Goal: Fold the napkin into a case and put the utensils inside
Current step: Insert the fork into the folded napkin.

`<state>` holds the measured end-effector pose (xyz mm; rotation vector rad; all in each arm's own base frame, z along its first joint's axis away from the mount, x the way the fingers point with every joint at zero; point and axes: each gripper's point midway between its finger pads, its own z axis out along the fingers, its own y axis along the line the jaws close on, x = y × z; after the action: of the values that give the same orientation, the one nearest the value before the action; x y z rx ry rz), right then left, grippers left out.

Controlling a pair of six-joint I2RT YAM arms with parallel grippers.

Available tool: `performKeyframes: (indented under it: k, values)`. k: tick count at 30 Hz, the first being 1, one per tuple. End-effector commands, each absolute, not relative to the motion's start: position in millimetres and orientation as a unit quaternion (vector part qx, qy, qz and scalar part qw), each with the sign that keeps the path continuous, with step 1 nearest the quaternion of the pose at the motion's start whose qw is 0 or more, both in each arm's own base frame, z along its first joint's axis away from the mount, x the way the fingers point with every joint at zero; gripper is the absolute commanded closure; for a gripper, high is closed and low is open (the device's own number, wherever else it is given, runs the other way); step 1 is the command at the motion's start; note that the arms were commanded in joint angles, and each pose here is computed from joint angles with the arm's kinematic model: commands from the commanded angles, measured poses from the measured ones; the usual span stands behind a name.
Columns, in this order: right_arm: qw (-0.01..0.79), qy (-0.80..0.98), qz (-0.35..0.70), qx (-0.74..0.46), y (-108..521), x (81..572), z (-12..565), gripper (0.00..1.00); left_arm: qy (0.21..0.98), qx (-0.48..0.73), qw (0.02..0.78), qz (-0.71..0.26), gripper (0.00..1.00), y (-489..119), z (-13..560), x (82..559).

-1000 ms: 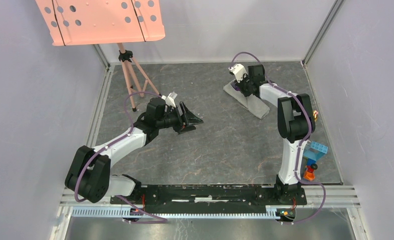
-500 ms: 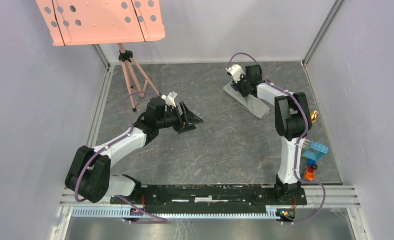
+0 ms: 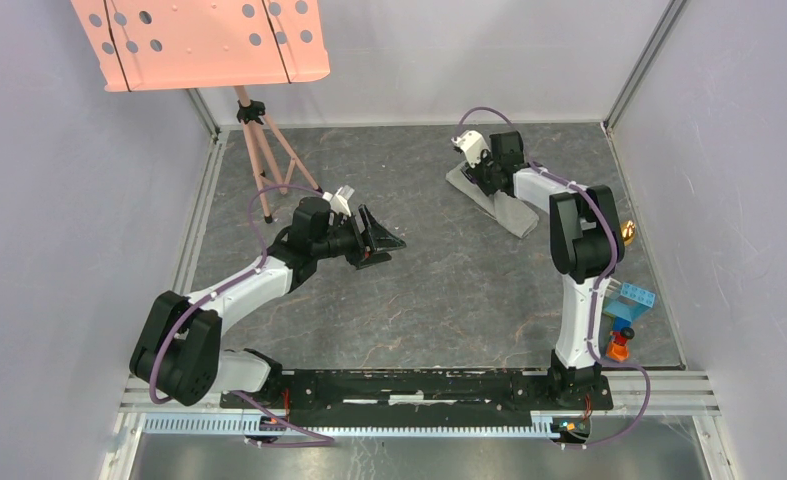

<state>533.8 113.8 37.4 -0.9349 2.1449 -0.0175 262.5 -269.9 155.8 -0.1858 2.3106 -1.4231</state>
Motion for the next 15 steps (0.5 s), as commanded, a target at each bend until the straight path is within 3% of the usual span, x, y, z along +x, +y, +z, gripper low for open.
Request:
performKeyframes:
  k: [1, 10, 15]
  values:
    - [0.421, 0.835, -0.024, -0.355, 105, 536, 66, 1.0, 0.816, -0.042, 0.228, -0.53, 0.25, -272, 172, 260]
    - [0.433, 0.839, -0.039, -0.329, 95, 536, 68, 0.98, 0.815, -0.041, 0.227, -0.532, 0.25, -273, 172, 260]
    - [0.445, 0.838, -0.036, -0.315, 95, 539, 74, 0.85, 0.815, -0.041, 0.227, -0.532, 0.25, -273, 172, 260]
